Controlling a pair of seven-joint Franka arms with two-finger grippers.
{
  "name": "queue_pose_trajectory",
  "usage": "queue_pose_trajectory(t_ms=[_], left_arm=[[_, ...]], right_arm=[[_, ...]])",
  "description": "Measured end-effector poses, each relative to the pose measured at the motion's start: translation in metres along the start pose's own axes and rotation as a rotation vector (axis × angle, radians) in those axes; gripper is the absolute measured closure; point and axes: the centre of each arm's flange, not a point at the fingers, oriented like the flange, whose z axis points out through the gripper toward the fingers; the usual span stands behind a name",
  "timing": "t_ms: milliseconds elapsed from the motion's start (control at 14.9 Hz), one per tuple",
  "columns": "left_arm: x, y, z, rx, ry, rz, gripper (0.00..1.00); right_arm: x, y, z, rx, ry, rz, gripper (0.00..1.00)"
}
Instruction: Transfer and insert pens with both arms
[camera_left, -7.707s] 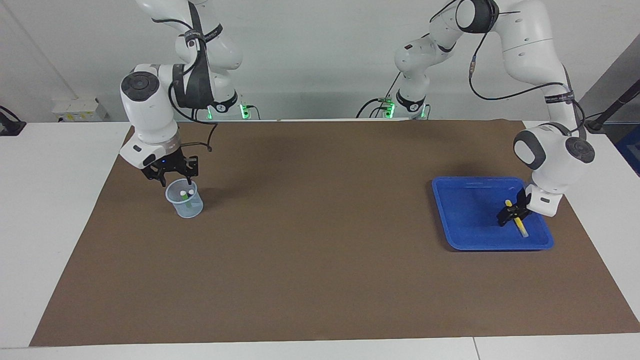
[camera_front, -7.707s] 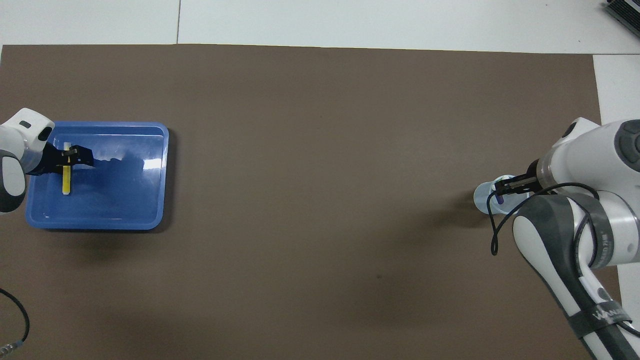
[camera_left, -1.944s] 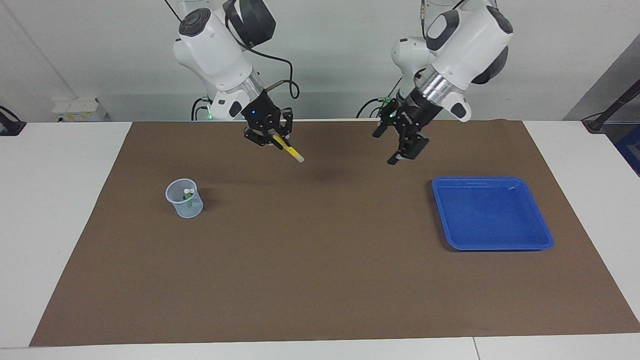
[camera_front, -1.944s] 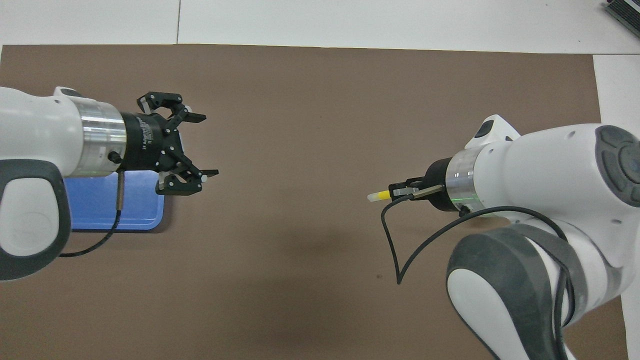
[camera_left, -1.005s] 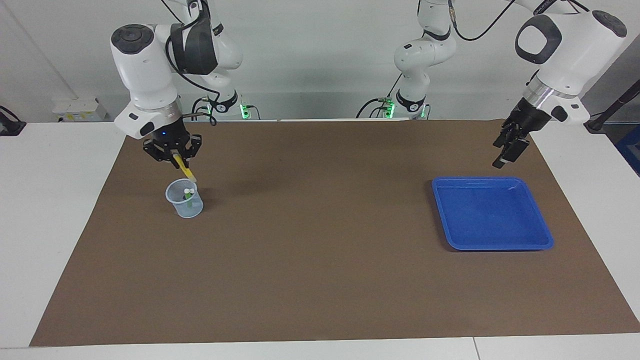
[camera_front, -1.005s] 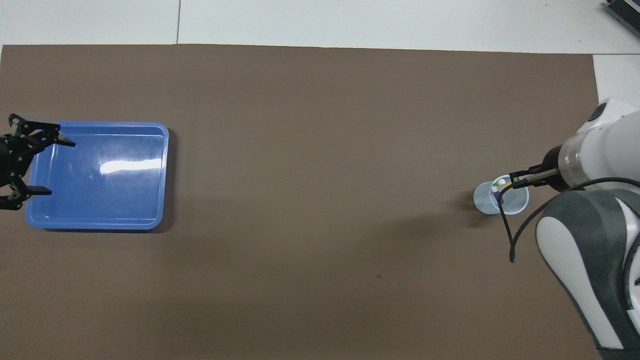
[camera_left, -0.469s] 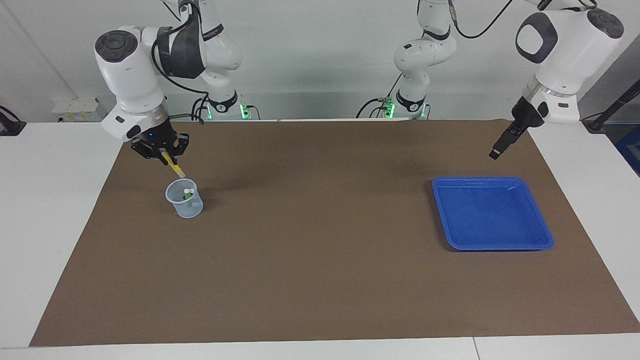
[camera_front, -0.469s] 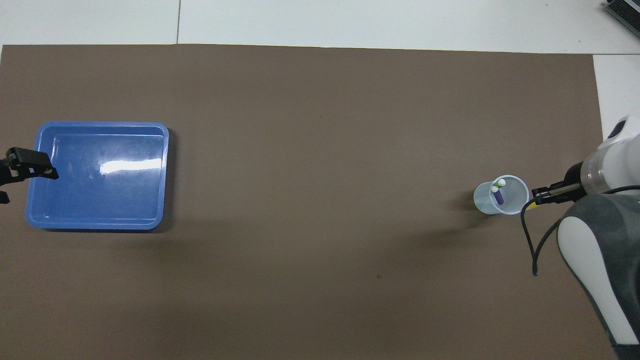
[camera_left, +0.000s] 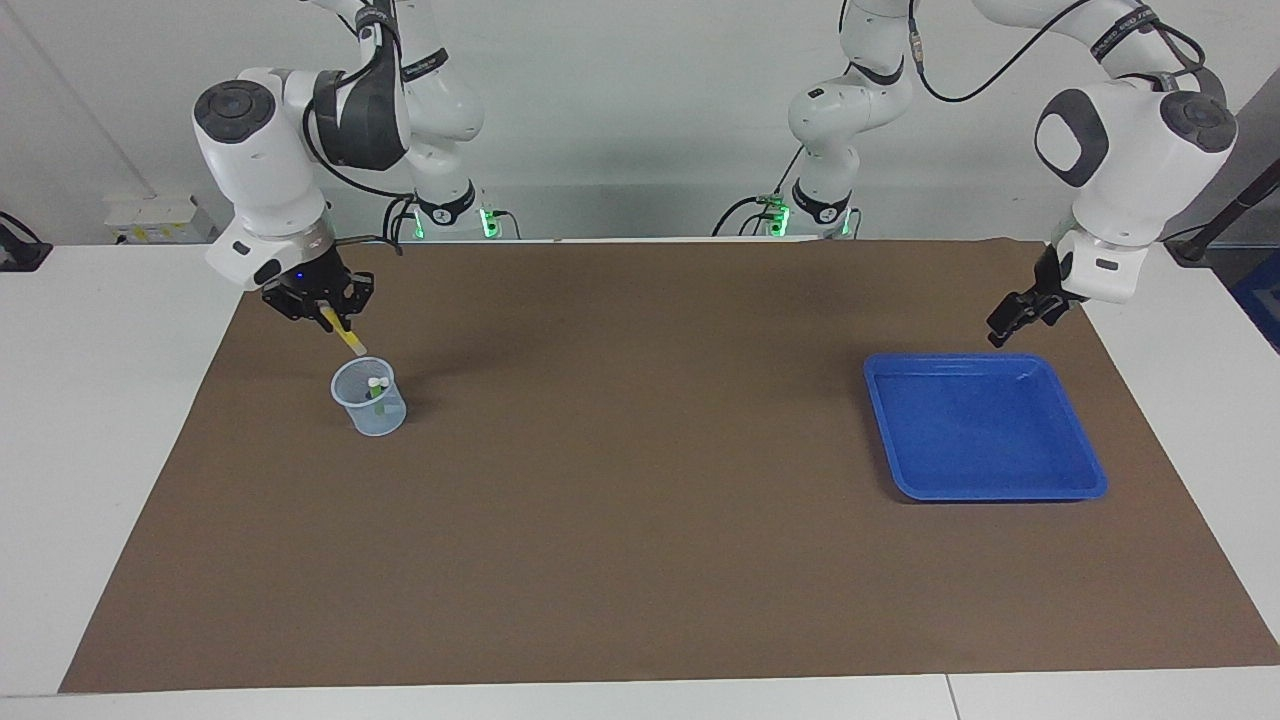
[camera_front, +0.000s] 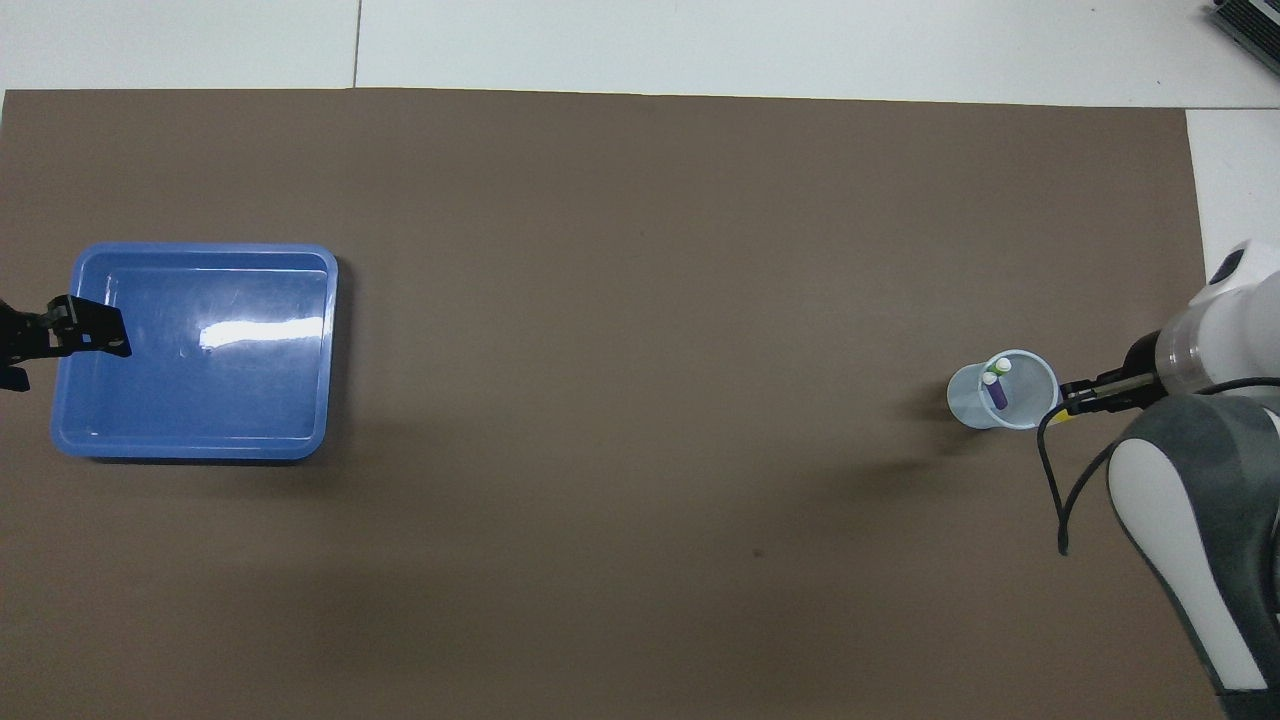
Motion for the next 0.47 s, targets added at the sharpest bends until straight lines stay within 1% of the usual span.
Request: queue_pose_trajectory(t_ms=[134, 201, 335, 469], left_arm=[[-0.004, 0.032, -0.008, -0.004, 0.022, 0.047, 0.0], [-0.007, 0.041, -0.011, -0.002, 0.022, 0.056, 0.0], [-0.013, 0.042, -0.017, 0.011, -0.02, 0.081, 0.0], [-0.017, 0.041, -0.031, 0.008, -0.065, 0.15, 0.0]], right_arm=[[0.0, 0.0, 0.005, 0.0, 0.001, 0.0, 0.79], [0.0, 0.0, 0.006, 0.0, 0.006, 0.0, 0.81], [0.002, 0.0, 0.012, -0.001, 0.022, -0.001, 0.81], [0.004, 0.0, 0.02, 0.003, 0.023, -0.003, 0.81]])
